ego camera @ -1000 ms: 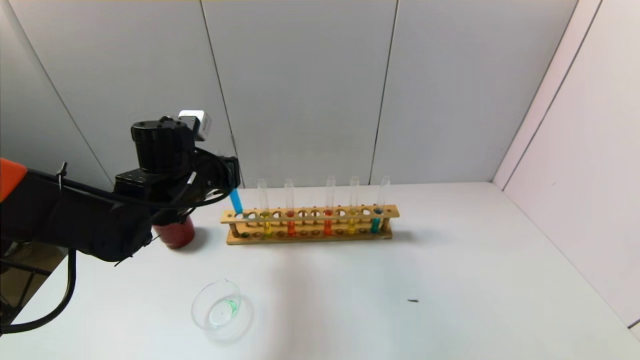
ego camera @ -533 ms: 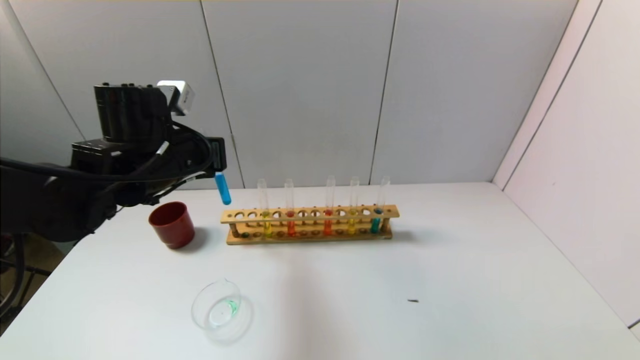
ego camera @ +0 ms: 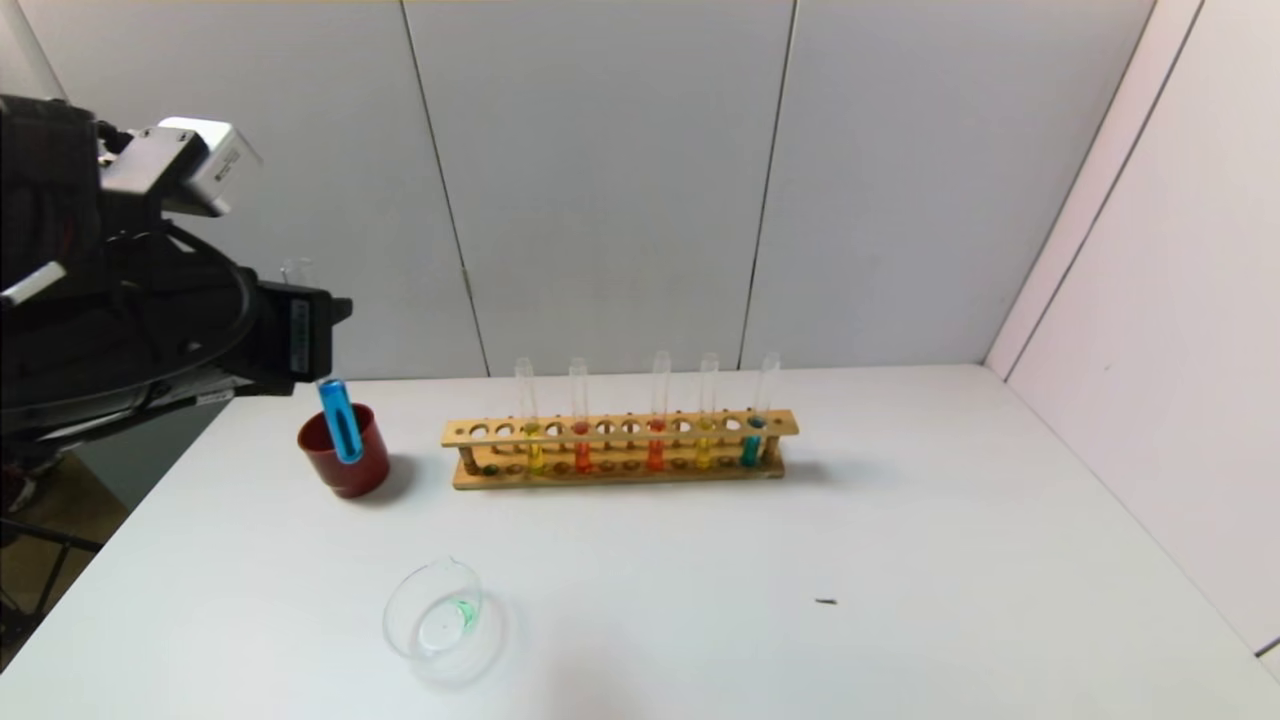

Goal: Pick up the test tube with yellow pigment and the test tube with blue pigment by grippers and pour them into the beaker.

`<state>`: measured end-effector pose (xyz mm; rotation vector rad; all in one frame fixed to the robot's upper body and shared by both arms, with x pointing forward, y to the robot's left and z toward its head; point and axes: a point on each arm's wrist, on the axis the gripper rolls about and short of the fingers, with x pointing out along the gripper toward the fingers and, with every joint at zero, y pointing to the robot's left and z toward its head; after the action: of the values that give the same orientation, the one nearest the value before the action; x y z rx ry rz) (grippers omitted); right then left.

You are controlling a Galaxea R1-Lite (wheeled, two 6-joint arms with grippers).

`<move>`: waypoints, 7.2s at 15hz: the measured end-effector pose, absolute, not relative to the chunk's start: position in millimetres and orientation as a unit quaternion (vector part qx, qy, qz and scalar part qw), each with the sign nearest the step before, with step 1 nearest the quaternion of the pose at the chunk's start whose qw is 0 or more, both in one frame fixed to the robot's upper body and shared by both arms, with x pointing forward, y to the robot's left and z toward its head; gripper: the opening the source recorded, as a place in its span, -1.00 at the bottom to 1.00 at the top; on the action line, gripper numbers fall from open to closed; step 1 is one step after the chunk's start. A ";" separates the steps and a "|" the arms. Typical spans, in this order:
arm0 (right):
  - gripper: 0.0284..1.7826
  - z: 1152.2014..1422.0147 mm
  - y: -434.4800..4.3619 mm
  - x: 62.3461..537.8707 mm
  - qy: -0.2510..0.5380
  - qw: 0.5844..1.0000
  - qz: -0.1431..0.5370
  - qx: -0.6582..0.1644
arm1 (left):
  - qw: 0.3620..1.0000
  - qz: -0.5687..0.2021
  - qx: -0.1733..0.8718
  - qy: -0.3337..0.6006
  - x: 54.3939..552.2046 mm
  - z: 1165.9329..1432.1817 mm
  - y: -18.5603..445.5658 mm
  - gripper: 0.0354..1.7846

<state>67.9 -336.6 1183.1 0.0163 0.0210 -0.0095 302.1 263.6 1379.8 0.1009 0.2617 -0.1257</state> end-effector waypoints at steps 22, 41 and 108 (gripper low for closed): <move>0.91 1183.0 -336.6 67.9 0.011 1.000 -0.005 0.008 | 0.835 -0.113 0.418 0.340 233.7 1264.0 278.5 -0.68; 0.91 1183.1 -336.6 67.9 0.010 1.000 -0.005 0.008 | 0.723 -0.151 0.501 0.451 303.0 1210.1 222.2 -0.68; 0.91 1183.0 -336.6 67.9 0.011 1.000 -0.005 0.008 | 0.461 -0.155 0.653 0.580 349.4 1192.3 162.7 -0.68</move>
<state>67.9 -336.6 1183.0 0.0167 0.0214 -0.0095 349.4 162.7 1192.3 1.6066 1.4274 -0.3811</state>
